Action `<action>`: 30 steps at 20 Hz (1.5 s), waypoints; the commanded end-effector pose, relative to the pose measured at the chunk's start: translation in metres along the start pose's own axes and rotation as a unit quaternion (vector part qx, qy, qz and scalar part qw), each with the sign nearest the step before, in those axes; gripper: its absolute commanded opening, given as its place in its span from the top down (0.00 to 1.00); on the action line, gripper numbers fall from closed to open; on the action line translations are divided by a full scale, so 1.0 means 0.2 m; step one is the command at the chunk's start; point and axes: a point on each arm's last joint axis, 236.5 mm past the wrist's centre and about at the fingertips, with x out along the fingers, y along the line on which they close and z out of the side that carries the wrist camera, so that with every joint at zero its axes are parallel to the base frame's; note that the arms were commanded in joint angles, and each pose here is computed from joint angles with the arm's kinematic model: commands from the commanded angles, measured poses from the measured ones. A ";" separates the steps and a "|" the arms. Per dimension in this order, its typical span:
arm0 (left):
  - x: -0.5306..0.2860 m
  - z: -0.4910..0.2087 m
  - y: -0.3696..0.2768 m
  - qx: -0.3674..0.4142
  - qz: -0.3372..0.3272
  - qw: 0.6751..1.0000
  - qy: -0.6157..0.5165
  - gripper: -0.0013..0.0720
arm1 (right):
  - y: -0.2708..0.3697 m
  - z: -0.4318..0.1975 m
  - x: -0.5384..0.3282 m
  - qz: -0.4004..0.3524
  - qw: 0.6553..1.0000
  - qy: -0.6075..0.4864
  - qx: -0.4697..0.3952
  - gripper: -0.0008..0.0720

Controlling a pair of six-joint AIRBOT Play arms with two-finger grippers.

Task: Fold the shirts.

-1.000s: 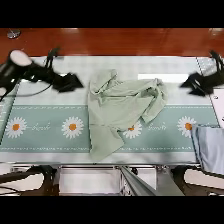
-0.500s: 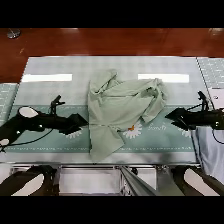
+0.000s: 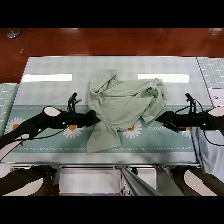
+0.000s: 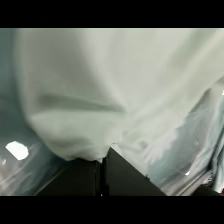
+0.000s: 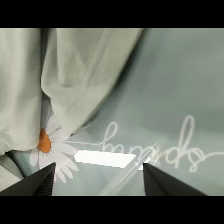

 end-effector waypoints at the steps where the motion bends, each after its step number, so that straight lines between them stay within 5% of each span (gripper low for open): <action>1: 0.00 0.09 -0.18 0.052 -0.032 0.998 -0.014 0.95 | 0.07 0.01 0.11 0.009 1.000 0.001 0.017 0.14; 8: -0.02 0.12 -0.27 0.068 -0.048 0.996 -0.013 0.95 | 0.20 0.17 0.33 0.015 0.999 0.020 0.031 0.16; 9: -0.02 0.12 -0.27 0.068 -0.048 0.996 -0.013 0.95 | 0.23 0.21 0.33 0.019 0.999 0.018 0.031 0.31; 11: -0.03 0.13 -0.28 0.073 -0.049 0.996 -0.016 0.95 | 0.29 0.28 0.32 0.028 0.999 0.012 0.012 0.96; 17: -0.62 0.64 -0.71 0.155 -0.136 0.968 -0.141 0.95 | 0.86 0.71 -0.29 0.077 0.983 -0.079 -0.149 0.96; 20: -1.37 0.90 -1.13 0.250 -0.165 0.904 -0.306 0.95 | 1.40 0.89 -0.98 0.099 0.926 -0.234 -0.279 0.96; 23: -2.01 0.86 -1.42 0.305 -0.170 0.840 -0.415 0.95 | 1.78 0.73 -1.61 0.102 0.852 -0.357 -0.370 0.96; 26: -2.40 0.64 -1.58 0.374 -0.125 0.787 -0.474 0.95 | 1.86 0.42 -1.95 0.087 0.801 -0.430 -0.406 0.96; 30: -2.71 0.35 -1.57 0.417 0.043 0.725 -0.546 0.95 | 1.77 -0.03 -2.18 0.040 0.762 -0.478 -0.435 0.96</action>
